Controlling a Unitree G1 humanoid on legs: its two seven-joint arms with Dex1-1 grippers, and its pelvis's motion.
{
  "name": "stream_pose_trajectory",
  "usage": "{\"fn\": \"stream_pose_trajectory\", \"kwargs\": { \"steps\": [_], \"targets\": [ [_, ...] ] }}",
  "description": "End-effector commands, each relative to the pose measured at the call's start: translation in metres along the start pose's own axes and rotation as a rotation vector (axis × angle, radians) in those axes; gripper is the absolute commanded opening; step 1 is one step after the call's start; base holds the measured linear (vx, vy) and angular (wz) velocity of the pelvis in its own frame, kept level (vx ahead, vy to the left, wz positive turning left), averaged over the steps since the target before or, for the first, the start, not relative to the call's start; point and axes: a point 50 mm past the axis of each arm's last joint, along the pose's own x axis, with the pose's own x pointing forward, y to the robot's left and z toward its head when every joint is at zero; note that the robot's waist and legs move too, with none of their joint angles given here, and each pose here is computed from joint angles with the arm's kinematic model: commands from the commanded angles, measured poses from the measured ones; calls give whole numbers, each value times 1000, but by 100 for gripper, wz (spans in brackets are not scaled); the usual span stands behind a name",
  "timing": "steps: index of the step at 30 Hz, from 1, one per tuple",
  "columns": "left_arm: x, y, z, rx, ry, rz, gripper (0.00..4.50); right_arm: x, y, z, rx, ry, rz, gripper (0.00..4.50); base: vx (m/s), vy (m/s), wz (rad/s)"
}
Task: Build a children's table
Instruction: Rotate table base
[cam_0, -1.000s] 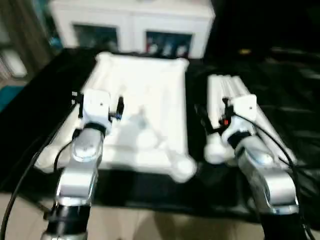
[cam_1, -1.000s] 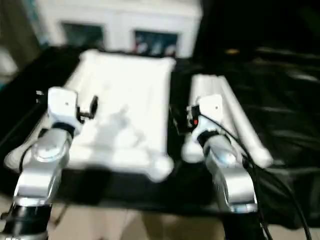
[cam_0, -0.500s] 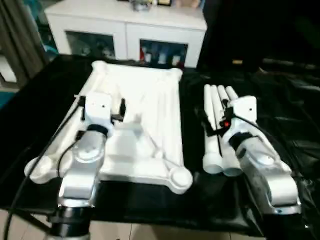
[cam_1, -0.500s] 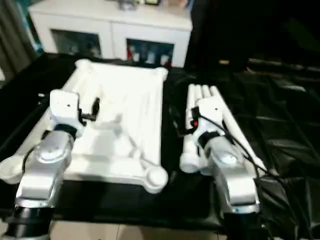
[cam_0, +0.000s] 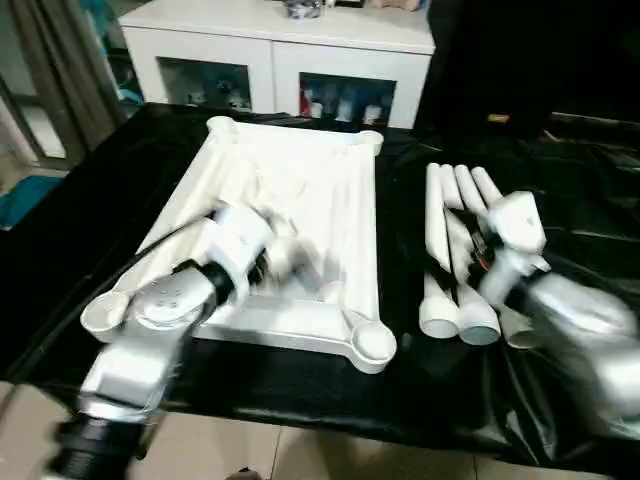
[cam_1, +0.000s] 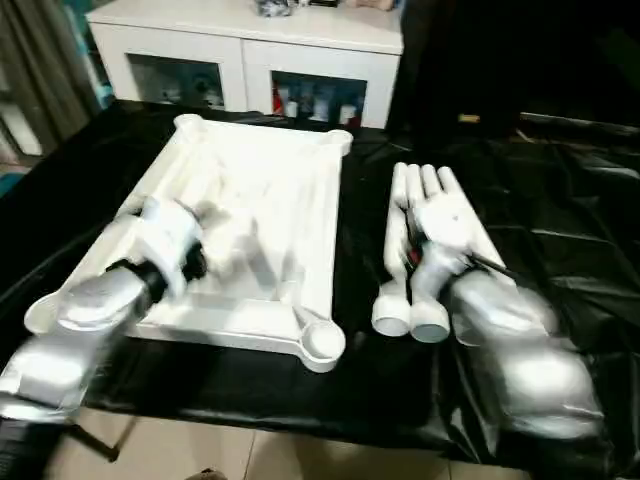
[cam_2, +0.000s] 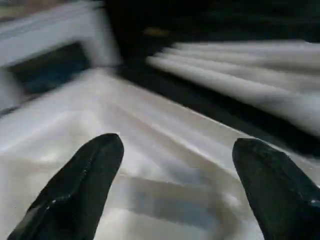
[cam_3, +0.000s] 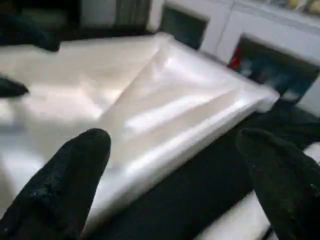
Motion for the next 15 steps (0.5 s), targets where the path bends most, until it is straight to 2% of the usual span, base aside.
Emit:
{"fn": "stream_pose_trajectory", "kwargs": {
  "steps": [1,3,4,5,7,8,12,15],
  "targets": [
    [1,-12,6,40,6,-189,416,-5,6,0,-31,34,120,450,0,0,0],
    [-2,-15,5,86,62,-332,416,-13,6,-4,-84,108,209,450,0,0,0],
    [-2,-15,5,86,62,-332,416,-13,6,-4,-84,108,209,450,0,0,0],
    [-2,-17,4,143,102,-420,416,-18,7,-7,-106,165,281,450,0,0,0],
    [0,-18,3,182,135,-474,416,-21,10,-7,-119,194,324,450,0,0,0],
    [0,-18,3,192,147,-487,387,-21,11,-7,-120,197,335,450,0,0,0],
    [1,-19,-5,253,217,-573,378,-20,15,-8,-153,222,368,450,0,0,0],
    [2,-18,-8,240,241,-600,339,-20,19,-8,-140,217,396,450,0,0,0]
  ]
}}
